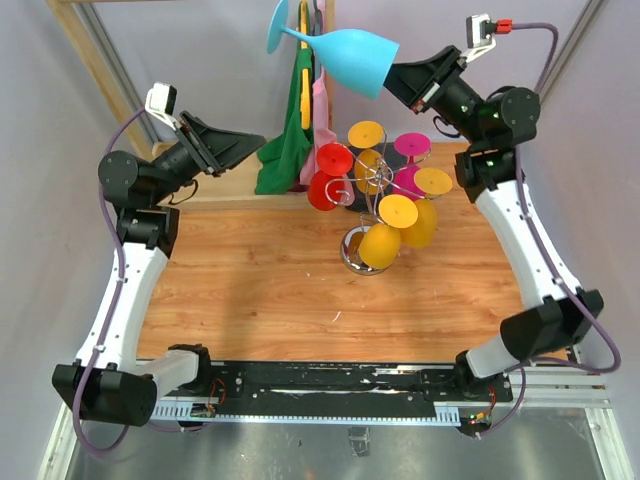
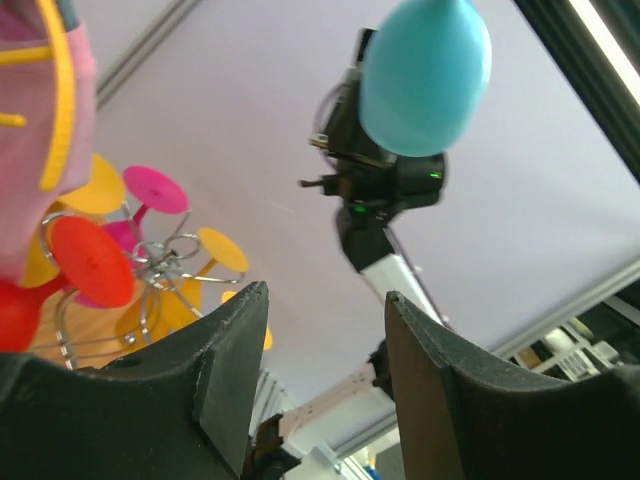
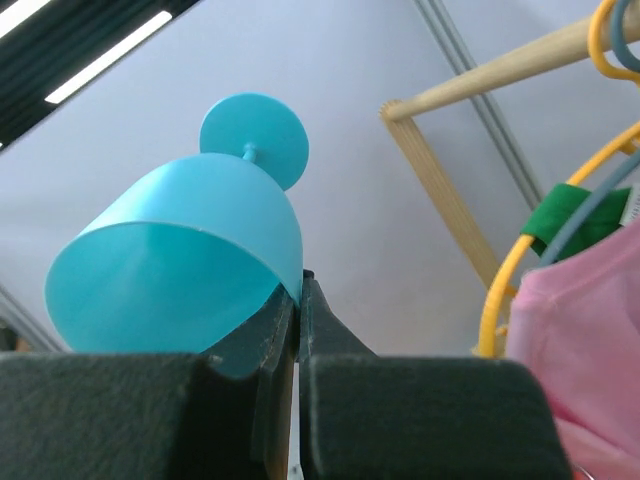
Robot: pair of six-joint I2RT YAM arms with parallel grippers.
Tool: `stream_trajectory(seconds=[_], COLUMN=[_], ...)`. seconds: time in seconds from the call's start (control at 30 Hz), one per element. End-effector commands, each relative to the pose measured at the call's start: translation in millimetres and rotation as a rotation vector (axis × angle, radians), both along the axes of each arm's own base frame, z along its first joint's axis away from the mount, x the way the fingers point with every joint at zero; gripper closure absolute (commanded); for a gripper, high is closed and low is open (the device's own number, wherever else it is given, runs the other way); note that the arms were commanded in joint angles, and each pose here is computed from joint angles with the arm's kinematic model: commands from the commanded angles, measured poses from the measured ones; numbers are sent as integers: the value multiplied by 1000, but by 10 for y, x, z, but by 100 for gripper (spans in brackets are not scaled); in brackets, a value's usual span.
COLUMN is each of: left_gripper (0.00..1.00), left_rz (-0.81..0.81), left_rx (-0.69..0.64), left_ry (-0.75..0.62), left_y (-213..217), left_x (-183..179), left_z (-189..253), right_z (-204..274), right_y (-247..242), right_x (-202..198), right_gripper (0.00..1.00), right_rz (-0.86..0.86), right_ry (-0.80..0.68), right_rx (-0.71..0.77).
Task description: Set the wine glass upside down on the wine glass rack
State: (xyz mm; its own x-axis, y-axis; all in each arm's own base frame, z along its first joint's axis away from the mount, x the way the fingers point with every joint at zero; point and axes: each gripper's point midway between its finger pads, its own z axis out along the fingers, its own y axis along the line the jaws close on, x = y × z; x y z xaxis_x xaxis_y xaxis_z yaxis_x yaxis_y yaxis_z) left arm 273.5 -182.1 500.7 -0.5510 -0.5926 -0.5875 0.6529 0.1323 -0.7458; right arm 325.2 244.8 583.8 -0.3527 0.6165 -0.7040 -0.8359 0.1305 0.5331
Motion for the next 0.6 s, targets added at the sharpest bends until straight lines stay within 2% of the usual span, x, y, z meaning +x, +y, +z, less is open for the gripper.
stream_trajectory(seconds=[0.0,0.13,0.3,0.4,0.57], left_gripper=[44,41,37,37,35], left_rz=[-126,-181,-385,-477,-521], left_rx=[-121,-190,-401,-507,-561], left_ry=[-97,-140,-180,-200,-226], left_y=[-22,-26,59,162,236], left_x=[-268,-350,-598,-667,-753], left_z=[350,575,806,859,924], right_z=[444,419,426,422,332], right_y=[-72,-62,-77,-50,-4], right_x=[-370,-376,-419,-487,-569], right_gripper=[99,99,99,99,99], right_rz=[226,352,459,491,530], right_ry=[-136,-135,-164,-182,-197], right_rx=[154,223,278,258,202])
